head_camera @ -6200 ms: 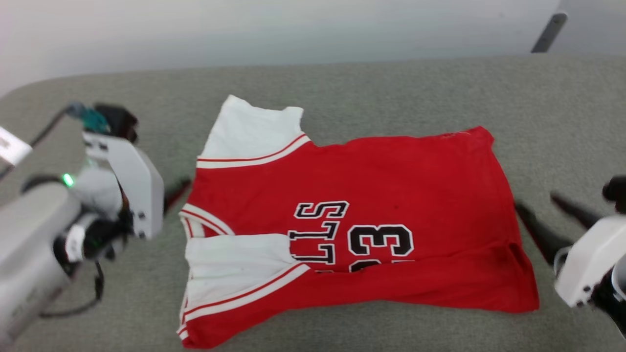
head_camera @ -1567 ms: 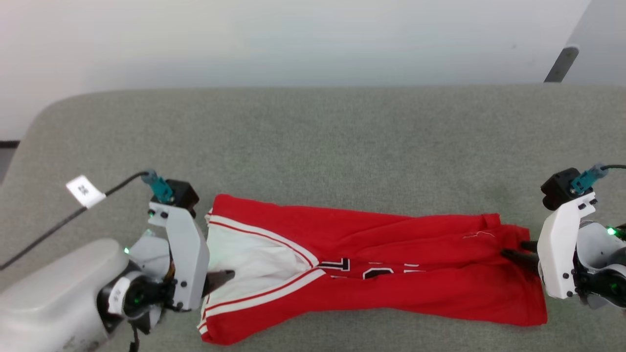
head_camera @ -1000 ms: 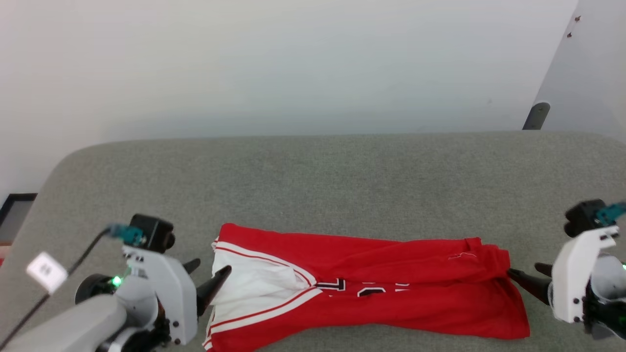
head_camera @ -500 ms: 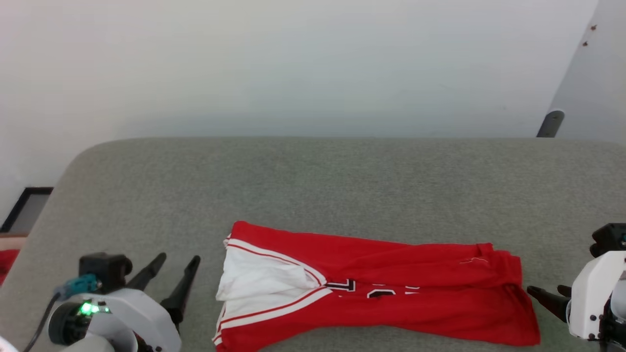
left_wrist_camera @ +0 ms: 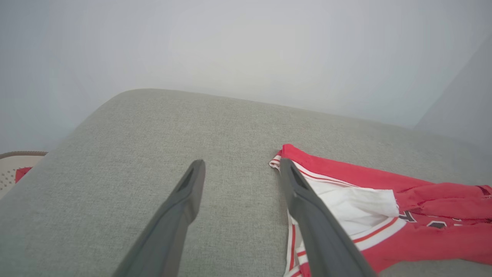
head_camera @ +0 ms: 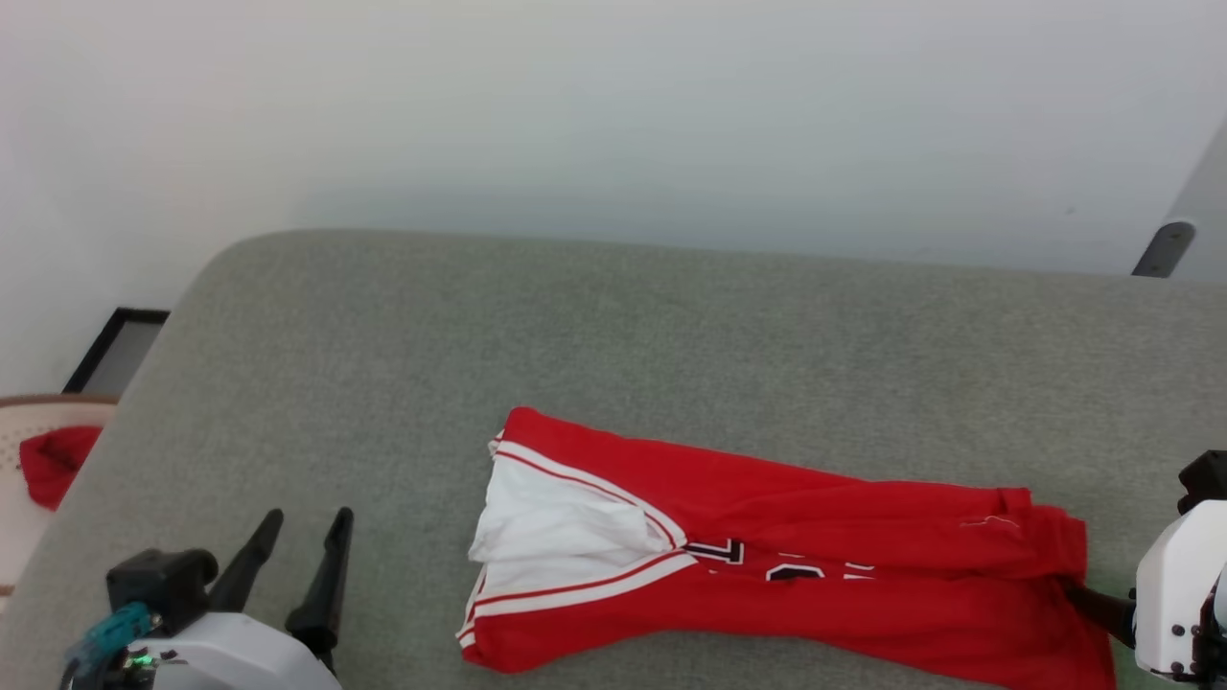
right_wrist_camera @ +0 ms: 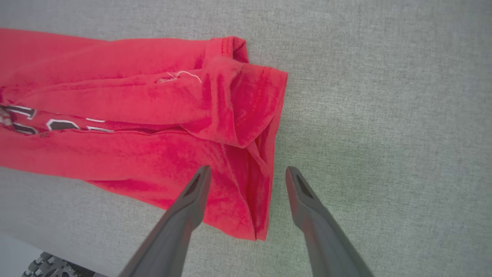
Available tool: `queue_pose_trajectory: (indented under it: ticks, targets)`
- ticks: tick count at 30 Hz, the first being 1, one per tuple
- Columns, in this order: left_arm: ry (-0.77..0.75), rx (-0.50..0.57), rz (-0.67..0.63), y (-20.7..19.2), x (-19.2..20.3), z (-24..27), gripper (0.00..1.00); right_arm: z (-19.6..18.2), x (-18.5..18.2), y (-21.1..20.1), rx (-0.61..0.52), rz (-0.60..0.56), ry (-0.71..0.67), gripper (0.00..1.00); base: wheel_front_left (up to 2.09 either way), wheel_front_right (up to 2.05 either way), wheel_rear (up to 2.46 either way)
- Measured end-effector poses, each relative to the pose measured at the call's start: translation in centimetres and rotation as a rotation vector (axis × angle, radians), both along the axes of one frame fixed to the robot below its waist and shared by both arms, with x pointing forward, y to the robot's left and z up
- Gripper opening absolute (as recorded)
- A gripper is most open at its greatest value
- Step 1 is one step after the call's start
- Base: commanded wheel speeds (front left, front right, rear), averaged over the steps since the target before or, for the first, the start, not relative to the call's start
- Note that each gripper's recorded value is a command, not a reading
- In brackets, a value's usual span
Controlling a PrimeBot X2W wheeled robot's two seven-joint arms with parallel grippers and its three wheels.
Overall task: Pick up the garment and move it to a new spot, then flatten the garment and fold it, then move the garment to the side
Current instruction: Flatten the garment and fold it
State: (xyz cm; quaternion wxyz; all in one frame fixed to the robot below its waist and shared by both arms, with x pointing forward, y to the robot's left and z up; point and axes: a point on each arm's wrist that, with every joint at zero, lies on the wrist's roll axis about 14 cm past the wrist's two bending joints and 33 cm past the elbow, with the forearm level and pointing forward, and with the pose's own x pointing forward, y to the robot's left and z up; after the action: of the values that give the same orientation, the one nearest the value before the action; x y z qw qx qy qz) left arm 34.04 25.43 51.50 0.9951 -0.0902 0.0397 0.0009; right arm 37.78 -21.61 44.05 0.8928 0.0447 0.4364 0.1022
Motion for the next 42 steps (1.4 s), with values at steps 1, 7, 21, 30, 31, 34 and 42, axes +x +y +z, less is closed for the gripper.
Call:
queue_pose_trajectory:
  ticks: [1,7,21,30,31,34,42]
  targets:
    - [-0.003,-0.006,0.012,0.3,-0.1,-0.1,1.00,-0.2,0.1,0.0,-0.005,0.001,0.013,1.00,0.00,0.00,0.00]
    - [-0.004,-0.030,0.046,0.9,-0.4,-1.0,1.00,-1.9,1.0,0.4,-0.029,0.006,0.091,1.00,0.00,0.00,0.00]
    - [0.003,-0.082,0.126,2.3,-0.6,-2.8,1.00,-6.3,3.0,3.1,-0.060,0.086,0.266,0.00,0.00,0.00,0.00]
    - [-0.009,-0.101,0.152,2.6,-0.6,-3.1,1.00,-6.2,3.2,3.9,-0.017,0.120,0.275,0.00,0.00,0.00,0.00]
    - [-0.009,-0.100,0.154,2.6,-0.7,-3.1,1.00,-6.1,3.2,3.7,-0.016,0.118,0.268,0.00,0.00,0.00,0.00]
    - [-0.012,-0.104,0.158,2.6,-0.9,-3.2,1.00,-5.8,3.2,3.2,-0.020,0.113,0.249,0.00,0.00,0.00,0.00]
    - [-0.028,-0.086,0.140,2.3,-1.2,-2.8,1.00,-4.3,3.2,-1.2,-0.069,0.027,0.187,0.00,0.00,0.00,0.00]
